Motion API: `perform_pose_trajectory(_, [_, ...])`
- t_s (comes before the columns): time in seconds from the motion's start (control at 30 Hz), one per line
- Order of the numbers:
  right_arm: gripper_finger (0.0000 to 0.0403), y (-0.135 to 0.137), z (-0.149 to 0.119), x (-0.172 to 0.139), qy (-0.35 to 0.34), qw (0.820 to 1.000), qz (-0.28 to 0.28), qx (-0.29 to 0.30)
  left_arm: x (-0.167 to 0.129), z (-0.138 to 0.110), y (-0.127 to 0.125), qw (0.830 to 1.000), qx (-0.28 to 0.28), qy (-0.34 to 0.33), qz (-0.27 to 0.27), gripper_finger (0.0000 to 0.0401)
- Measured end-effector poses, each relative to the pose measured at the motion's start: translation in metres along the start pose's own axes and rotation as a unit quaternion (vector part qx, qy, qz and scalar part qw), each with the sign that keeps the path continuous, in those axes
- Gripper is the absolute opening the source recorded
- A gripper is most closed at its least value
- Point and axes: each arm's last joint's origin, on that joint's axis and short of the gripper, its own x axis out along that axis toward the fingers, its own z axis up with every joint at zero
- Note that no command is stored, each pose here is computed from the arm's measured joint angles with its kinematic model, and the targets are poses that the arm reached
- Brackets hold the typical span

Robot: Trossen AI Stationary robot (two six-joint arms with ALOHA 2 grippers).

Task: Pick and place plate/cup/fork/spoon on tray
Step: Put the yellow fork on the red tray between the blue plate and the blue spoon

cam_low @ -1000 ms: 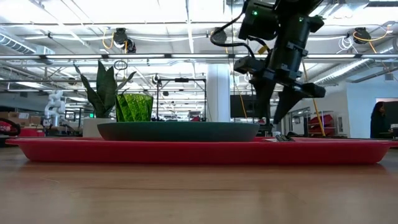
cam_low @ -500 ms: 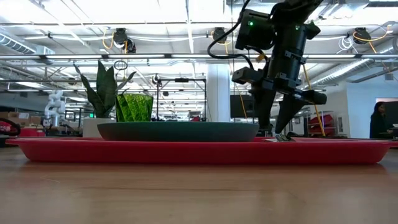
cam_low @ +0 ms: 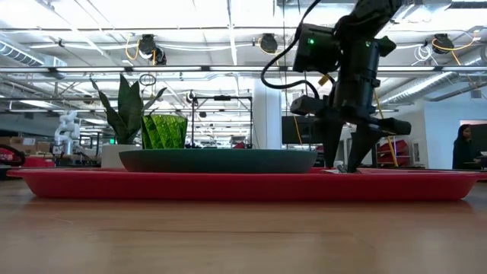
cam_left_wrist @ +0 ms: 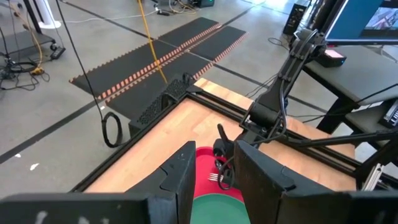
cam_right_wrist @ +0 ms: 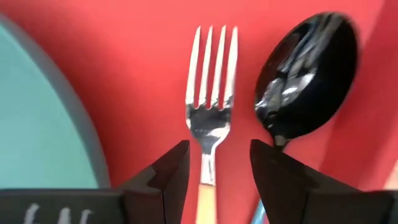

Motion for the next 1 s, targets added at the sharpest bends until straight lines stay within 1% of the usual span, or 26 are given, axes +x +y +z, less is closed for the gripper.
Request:
perform_pose_trajectory(0.27, [0.0173, 0.005, 0.001, 0.001, 0.000, 0.999, 0.032, -0.001, 0.000, 0.000, 0.000, 1.000, -0.001, 0.000, 0.000, 0.0113])
perform_pose_trajectory(0.4, [0.0174, 0.004, 0.001, 0.001, -0.011, 1.000, 0.027, -0.003, 0.000, 0.000, 0.000, 1.000, -0.001, 0.000, 0.000, 0.0113])
perform_pose_trajectory(0.53, [0.0174, 0.005, 0.001, 0.001, -0.013, 0.999, 0.030, -0.015, 0.000, 0.000, 0.000, 1.000, -0.002, 0.000, 0.000, 0.0113])
perform_pose_trajectory(0.77, [0.0174, 0.004, 0.001, 0.002, -0.014, 0.999, 0.025, -0.016, 0.000, 0.000, 0.000, 1.000, -0.002, 0.000, 0.000, 0.0113])
perform_pose_trajectory(0.93, [0.0174, -0.006, -0.001, 0.009, -0.008, 1.000, 0.014, 0.005, 0.000, 0.000, 0.000, 1.000, -0.001, 0.000, 0.000, 0.0113])
perform_pose_trajectory(1.0, [0.0174, -0.006, -0.001, 0.012, -0.010, 0.999, 0.026, 0.017, 0.000, 0.000, 0.000, 1.000, -0.001, 0.000, 0.000, 0.0113])
